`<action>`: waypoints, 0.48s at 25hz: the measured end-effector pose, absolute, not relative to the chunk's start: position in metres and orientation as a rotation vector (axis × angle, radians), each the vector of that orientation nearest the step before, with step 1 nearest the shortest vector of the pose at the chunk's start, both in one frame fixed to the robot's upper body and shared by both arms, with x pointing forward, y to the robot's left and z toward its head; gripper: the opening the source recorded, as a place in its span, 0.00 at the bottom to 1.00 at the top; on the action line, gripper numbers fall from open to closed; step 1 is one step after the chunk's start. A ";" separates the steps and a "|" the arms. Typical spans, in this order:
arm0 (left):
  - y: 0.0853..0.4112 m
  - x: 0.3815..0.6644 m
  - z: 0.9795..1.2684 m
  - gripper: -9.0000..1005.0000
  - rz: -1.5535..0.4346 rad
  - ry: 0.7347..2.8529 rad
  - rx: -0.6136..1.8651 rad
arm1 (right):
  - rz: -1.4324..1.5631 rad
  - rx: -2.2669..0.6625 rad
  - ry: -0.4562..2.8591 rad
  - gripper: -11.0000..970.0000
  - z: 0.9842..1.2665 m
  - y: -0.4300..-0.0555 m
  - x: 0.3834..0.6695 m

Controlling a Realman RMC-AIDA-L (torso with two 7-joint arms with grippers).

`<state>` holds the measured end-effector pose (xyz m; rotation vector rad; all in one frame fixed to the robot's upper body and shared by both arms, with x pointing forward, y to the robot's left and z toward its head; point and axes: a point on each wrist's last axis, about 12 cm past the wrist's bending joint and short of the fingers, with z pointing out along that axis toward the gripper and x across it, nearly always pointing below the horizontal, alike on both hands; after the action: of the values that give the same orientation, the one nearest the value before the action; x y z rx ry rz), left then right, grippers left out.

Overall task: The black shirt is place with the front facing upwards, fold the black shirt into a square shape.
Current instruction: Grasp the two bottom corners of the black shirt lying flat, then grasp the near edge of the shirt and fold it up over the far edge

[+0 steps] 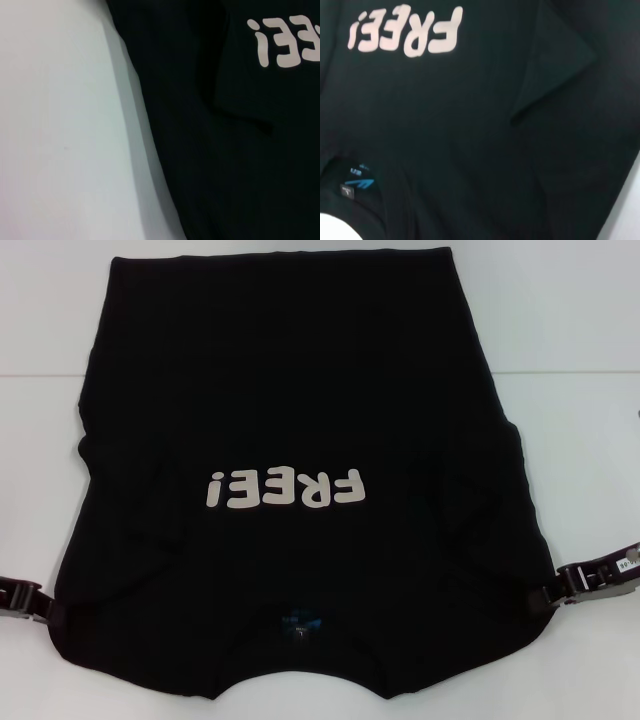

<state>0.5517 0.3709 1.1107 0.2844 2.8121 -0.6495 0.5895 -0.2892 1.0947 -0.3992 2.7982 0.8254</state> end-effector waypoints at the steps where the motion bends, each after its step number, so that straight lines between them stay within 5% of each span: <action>1: 0.371 0.552 1.111 0.06 -0.650 2.812 0.285 | 0.823 -0.404 2.800 0.20 1.095 -0.289 0.590; 12: 0.371 0.550 1.108 0.06 -0.678 2.837 0.284 | 0.845 -0.425 2.794 0.05 1.103 -0.295 0.590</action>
<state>0.5500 0.3714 1.1083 0.2841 2.8374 -0.6779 0.5900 -0.2951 1.1026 -0.4253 2.7938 0.8449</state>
